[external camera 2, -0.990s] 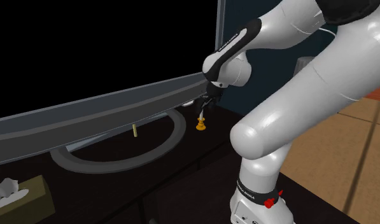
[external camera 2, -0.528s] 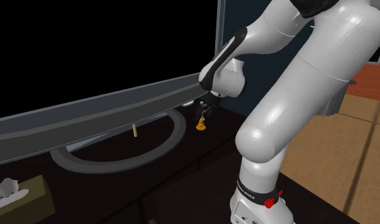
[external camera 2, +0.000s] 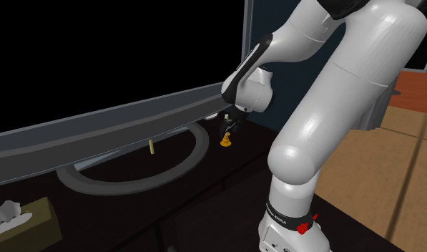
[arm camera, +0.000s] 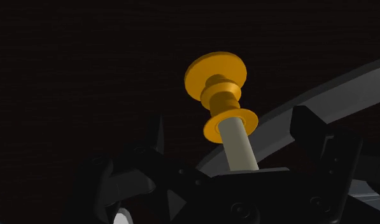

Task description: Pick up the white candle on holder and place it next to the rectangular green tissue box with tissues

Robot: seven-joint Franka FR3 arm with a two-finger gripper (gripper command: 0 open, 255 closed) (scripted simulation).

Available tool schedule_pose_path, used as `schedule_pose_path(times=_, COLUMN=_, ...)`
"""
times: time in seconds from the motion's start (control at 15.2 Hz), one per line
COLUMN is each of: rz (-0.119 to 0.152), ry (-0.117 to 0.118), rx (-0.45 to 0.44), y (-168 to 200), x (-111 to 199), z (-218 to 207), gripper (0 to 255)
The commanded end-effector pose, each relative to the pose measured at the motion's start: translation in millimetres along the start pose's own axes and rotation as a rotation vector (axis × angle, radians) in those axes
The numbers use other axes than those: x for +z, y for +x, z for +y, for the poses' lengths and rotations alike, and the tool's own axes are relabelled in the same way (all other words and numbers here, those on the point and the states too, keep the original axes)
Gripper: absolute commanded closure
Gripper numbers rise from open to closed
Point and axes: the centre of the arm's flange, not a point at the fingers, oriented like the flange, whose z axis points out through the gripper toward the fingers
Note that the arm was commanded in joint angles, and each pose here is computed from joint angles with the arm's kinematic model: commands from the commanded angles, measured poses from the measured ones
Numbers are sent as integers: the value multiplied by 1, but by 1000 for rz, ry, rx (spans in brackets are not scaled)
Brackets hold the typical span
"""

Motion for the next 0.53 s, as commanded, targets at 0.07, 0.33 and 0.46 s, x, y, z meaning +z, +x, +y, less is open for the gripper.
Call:
schedule_pose_path(times=0.07, rz=0, ry=0, rx=0, y=0, x=0, z=0, gripper=0)
schedule_pose_path(times=0.33, rz=0, ry=0, rx=0, y=0, x=0, z=0, gripper=255)
schedule_pose_path(times=0.46, rz=0, ry=0, rx=0, y=0, x=0, z=0, gripper=255)
